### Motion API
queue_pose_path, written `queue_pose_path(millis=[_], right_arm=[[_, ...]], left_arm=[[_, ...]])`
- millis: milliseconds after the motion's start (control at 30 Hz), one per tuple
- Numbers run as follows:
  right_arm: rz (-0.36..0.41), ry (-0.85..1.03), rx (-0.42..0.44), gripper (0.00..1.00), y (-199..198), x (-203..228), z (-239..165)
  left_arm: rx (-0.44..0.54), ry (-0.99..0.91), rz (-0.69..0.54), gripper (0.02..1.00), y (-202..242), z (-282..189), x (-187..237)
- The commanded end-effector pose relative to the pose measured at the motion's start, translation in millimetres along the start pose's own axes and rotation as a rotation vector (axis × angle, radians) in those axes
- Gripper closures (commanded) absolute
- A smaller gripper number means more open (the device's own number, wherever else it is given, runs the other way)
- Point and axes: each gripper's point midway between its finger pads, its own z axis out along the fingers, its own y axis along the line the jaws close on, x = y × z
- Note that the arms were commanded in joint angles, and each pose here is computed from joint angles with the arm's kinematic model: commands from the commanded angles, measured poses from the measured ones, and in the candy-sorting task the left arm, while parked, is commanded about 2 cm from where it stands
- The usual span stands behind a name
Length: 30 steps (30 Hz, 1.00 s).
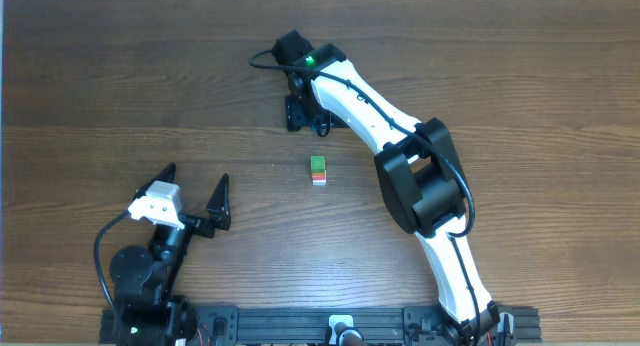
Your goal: Stack Cubes
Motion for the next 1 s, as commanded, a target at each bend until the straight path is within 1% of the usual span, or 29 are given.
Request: queue_pose_path(millis=[33, 267, 467, 633, 767, 933, 1000], right_arm=[[-0.005, -0.006, -0.001, 0.200, 3, -4, 3], [-0.005, -0.001, 0.002, 0.200, 3, -4, 11], [-0.006, 0.005, 0.006, 0.264, 3, -3, 13], [-0.006, 0.004, 0.005, 0.378, 3, -3, 14], [-0.008, 0.005, 0.006, 0.413, 4, -3, 15], [-0.008, 0.003, 0.004, 0.533, 4, -3, 15], [-0.008, 0.003, 0.004, 0.566, 4, -3, 15]], left_arm=[[0.012, -0.002, 0.019, 0.018, -2, 0, 1], [0.012, -0.002, 0.019, 0.018, -2, 0, 1], [0.012, -0.002, 0.020, 0.020, -2, 0, 1], [0.012, -0.002, 0.019, 0.018, -2, 0, 1], [0.012, -0.002, 0.019, 0.018, -2, 0, 1], [0.012, -0.002, 0.019, 0.020, -2, 0, 1], [0.012, -0.002, 0.019, 0.018, -2, 0, 1]])
